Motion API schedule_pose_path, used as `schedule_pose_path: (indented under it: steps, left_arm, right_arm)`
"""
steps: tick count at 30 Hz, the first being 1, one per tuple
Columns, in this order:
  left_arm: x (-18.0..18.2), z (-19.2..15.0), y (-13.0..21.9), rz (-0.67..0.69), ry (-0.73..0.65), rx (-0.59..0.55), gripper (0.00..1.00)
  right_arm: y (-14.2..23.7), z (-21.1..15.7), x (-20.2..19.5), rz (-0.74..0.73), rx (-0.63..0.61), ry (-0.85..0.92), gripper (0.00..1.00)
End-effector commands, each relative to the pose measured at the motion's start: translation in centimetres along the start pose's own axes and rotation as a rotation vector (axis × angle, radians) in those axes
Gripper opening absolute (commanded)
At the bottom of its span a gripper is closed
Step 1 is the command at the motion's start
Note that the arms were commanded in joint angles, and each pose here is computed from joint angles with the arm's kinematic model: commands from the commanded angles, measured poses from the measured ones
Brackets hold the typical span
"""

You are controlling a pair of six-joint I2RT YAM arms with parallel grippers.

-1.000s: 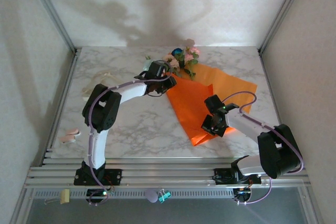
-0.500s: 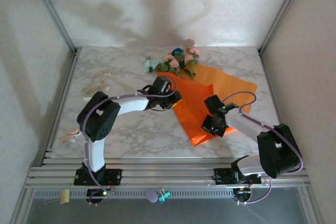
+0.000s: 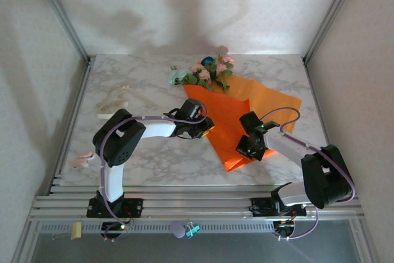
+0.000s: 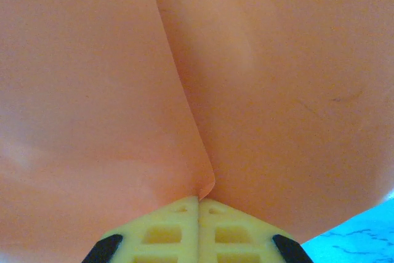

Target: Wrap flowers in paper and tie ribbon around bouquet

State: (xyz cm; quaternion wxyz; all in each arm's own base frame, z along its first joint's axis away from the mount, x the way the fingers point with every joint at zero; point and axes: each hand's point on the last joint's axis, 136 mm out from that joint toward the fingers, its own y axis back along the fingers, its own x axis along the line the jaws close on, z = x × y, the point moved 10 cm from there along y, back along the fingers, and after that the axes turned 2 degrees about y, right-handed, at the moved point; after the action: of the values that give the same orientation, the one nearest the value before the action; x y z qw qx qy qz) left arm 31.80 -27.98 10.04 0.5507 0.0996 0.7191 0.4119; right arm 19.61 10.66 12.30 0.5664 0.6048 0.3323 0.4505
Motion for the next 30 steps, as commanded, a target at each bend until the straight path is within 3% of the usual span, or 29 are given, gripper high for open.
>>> schedule_pose_path:
  steps: [1, 12, 21, 25, 30]
  left_arm:
    - [0.8, 3.1, -0.9, 0.012, -0.006, -0.059, 0.34]
    - [2.4, 12.3, -0.3, 0.082, 0.148, -0.241, 0.33]
    - [0.4, 20.8, 0.5, -0.028, 0.164, -0.365, 0.33]
    - [-2.5, 20.2, 4.4, -0.082, 0.108, -0.411, 0.34]
    - [-5.7, 12.4, 6.2, -0.108, 0.020, -0.286, 0.35]
  right_arm:
    - [-0.7, -0.6, -1.1, -0.069, 0.029, 0.011, 0.00]
    - [-1.3, -0.7, -1.3, -0.070, 0.052, 0.026, 0.00]
    - [-1.7, -0.5, -0.9, -0.061, 0.067, 0.031, 0.00]
    - [-0.9, -0.3, -0.5, -0.047, 0.055, 0.041, 0.00]
    - [-0.1, 0.1, 0.0, -0.025, 0.035, 0.046, 0.02]
